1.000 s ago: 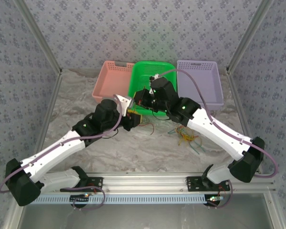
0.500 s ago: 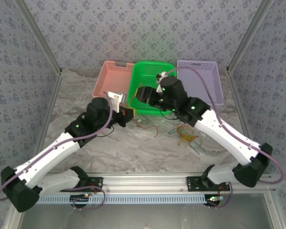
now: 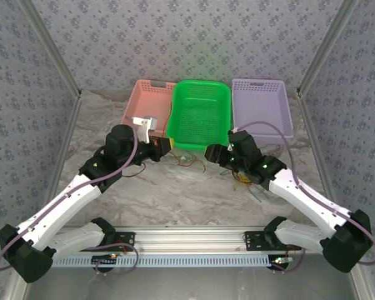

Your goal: Untangle the cables

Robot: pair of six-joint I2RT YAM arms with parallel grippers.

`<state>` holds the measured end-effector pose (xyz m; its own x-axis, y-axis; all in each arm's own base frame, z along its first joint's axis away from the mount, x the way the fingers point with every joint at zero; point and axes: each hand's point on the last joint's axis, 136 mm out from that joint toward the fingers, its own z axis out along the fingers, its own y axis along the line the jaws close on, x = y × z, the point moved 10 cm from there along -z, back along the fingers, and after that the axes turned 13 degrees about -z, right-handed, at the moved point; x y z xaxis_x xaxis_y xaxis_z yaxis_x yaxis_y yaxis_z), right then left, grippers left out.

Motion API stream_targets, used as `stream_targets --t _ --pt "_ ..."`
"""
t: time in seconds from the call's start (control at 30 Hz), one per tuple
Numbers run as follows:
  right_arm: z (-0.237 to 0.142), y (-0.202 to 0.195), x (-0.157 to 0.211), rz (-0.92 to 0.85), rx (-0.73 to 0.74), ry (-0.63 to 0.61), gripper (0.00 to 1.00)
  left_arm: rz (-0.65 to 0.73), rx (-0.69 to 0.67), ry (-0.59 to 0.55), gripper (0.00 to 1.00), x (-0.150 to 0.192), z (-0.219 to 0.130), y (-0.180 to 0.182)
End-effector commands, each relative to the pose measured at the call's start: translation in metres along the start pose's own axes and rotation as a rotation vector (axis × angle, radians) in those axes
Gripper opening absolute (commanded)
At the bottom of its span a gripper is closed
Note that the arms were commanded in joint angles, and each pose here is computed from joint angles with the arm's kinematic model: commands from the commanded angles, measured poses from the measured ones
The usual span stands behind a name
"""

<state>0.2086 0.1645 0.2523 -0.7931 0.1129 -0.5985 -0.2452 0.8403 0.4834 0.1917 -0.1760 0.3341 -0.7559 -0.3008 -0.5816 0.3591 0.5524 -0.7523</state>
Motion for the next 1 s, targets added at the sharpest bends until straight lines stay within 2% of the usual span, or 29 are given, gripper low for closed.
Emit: stream_targets --t 0.0,0.17,0.4,0.67,0.73,0.83,0.97 --pt "0.011 -0.003 0.009 -0.078 -0.076 0.116 0.70 0.009 0.074 -0.036 0.00 -0.010 -0.014 -0.016" --pt "0.027 0.006 0.026 -0.104 -0.126 0.194 0.72 0.012 0.081 -0.024 0.00 -0.008 -0.013 -0.016" --pt "0.051 -0.001 0.023 -0.071 -0.139 0.236 0.66 0.017 0.094 -0.019 0.00 -0.008 -0.015 -0.018" --pt "0.065 -0.006 0.030 -0.048 -0.136 0.270 0.41 0.023 0.095 -0.027 0.00 -0.009 -0.017 -0.019" --pt "0.066 -0.007 0.032 -0.042 -0.135 0.259 0.28 0.025 0.096 -0.026 0.00 -0.009 -0.017 -0.020" --pt "0.064 -0.008 0.034 -0.055 -0.108 0.248 0.02 0.025 0.091 -0.036 0.00 -0.012 -0.018 -0.021" --pt "0.059 -0.004 0.047 -0.144 -0.043 0.261 0.00 0.003 0.090 -0.080 0.00 -0.024 -0.019 -0.024"
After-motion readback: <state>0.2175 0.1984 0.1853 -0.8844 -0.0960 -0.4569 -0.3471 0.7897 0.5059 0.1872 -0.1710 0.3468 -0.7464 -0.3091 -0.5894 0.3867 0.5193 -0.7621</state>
